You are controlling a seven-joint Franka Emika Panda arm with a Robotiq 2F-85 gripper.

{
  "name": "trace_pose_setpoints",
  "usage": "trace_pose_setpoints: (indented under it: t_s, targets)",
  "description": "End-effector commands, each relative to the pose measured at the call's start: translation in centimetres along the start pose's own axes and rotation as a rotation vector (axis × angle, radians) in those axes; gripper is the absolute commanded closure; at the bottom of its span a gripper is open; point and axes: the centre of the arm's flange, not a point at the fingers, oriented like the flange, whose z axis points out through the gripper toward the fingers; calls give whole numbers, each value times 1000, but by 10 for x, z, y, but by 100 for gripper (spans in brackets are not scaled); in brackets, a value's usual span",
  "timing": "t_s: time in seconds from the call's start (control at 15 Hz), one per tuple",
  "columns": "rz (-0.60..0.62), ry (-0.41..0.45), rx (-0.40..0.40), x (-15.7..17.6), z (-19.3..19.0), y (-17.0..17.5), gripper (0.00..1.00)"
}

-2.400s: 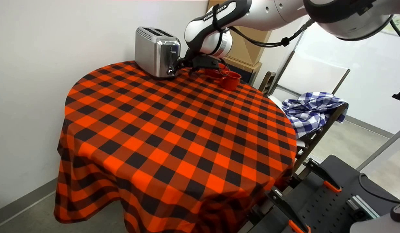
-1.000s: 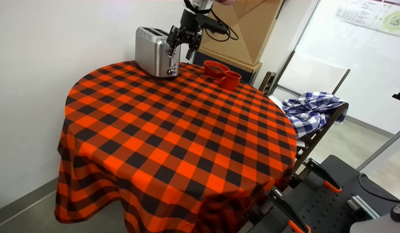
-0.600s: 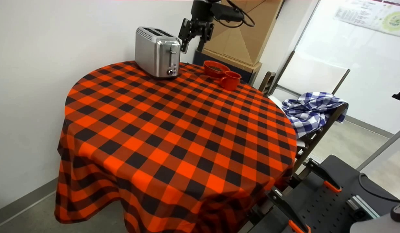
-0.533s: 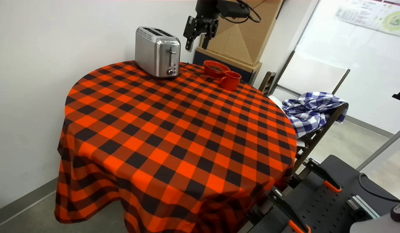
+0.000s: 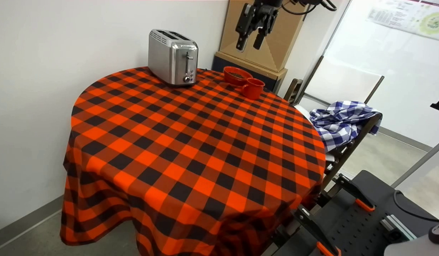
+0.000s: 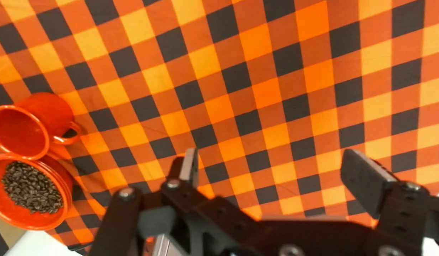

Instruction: Turn off the toaster

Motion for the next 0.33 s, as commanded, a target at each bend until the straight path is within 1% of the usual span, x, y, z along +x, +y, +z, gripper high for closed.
trace_pose_setpoints:
  t_s: [0.0,0.13,0.27]
  targets:
    - [9,10,7,-11,-9,-2,0]
    - [16,27,9,-29,-23,-3,0]
    - [17,30,9,-36,-26,-4,0]
